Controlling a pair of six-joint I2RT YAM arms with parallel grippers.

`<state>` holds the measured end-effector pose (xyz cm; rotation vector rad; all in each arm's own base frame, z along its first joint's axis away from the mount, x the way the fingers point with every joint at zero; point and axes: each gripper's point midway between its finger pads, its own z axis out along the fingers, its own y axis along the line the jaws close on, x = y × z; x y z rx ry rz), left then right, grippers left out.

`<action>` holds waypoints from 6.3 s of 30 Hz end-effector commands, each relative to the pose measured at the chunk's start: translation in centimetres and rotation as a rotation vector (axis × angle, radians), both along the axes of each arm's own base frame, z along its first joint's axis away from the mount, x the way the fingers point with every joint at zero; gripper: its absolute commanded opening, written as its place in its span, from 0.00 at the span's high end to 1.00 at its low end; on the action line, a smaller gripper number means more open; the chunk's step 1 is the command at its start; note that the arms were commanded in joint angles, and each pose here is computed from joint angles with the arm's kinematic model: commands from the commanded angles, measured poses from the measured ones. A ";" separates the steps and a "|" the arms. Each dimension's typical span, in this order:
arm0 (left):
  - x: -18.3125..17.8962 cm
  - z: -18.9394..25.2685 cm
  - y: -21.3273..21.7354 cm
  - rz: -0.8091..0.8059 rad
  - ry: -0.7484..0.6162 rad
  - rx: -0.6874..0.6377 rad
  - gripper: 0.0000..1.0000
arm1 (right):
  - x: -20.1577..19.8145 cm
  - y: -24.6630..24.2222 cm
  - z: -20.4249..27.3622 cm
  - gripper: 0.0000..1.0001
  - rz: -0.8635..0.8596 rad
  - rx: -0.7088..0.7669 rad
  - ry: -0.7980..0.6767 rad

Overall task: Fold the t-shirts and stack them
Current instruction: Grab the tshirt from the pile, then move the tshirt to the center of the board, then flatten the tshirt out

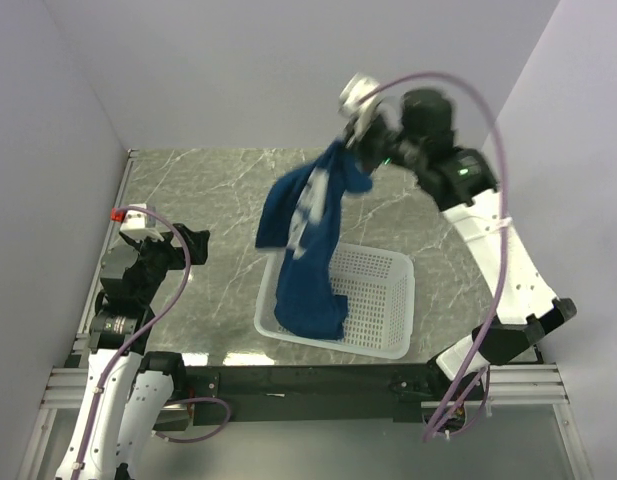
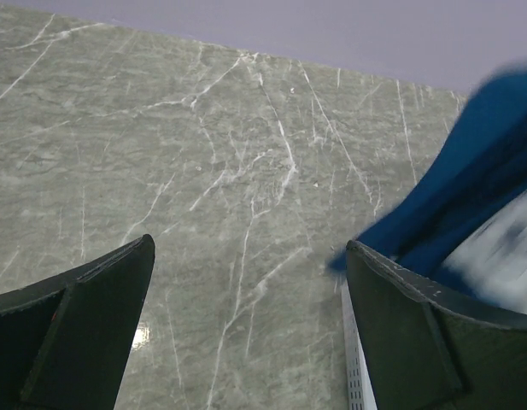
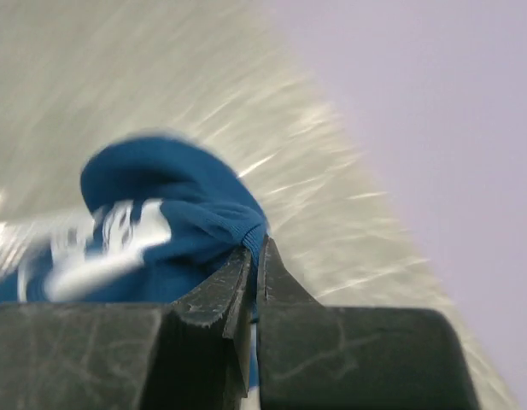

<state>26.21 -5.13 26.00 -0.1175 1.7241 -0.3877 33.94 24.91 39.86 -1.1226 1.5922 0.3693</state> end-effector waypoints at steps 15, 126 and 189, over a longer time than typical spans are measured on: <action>0.4 0.5 -0.1 -0.005 -0.022 -0.004 0.01 | 11.1 -13.7 16.9 1.00 -0.950 0.588 -0.390; 0.0 0.7 -1.6 -0.093 -0.031 -0.018 0.01 | 16.8 -13.1 0.5 1.00 -0.941 0.425 -0.115; -1.2 -5.8 -5.1 0.263 0.476 -0.379 1.00 | -9.9 -15.4 -17.4 0.18 -0.176 0.334 0.295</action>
